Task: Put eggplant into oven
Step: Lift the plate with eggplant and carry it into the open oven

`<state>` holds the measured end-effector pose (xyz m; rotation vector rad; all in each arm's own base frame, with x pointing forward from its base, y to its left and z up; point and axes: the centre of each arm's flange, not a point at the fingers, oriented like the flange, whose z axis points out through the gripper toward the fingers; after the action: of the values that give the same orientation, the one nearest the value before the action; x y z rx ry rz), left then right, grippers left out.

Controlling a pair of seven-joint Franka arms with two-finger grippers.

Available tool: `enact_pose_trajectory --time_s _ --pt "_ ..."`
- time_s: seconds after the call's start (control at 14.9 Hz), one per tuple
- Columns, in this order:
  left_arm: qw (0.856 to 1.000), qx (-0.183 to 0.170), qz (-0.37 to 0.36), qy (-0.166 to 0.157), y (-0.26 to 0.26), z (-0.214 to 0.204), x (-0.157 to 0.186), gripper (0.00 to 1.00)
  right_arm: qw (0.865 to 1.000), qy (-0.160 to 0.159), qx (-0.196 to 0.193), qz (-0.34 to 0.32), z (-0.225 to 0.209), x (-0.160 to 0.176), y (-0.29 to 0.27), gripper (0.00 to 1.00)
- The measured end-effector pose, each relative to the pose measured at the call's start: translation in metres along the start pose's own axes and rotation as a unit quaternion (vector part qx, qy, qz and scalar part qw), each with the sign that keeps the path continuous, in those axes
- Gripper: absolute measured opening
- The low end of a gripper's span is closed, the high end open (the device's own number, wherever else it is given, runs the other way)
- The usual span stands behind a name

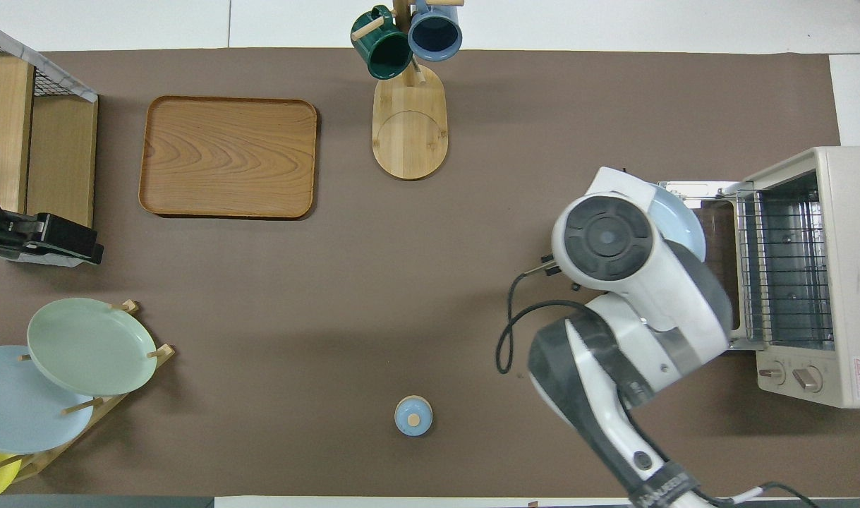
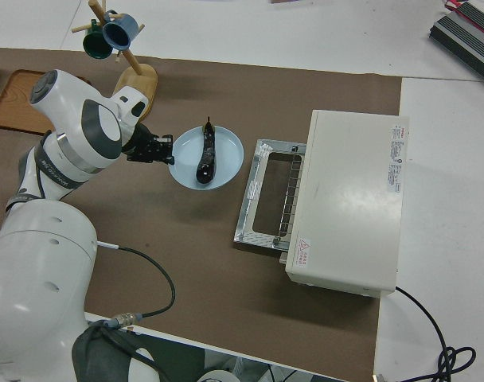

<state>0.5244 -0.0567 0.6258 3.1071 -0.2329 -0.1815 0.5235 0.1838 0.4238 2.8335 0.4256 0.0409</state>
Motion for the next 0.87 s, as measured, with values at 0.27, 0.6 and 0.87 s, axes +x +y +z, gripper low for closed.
enact_pose_trajectory --time_s 0.27,0.6,0.87 --pt "1.0 0.0 0.0 0.0 0.0 0.0 0.0 1.0 0.999 -0.021 0.026 -0.023 0.022 -0.033 0.119 0.03" --pt "1.0 0.0 0.0 0.0 0.0 0.0 0.0 1.0 0.998 0.007 0.038 -0.049 0.068 -0.062 0.177 0.03" --pt "1.0 0.0 -0.001 0.0 -0.001 0.0 0.0 1.0 0.997 0.01 0.039 -0.07 0.083 -0.077 0.187 0.03"
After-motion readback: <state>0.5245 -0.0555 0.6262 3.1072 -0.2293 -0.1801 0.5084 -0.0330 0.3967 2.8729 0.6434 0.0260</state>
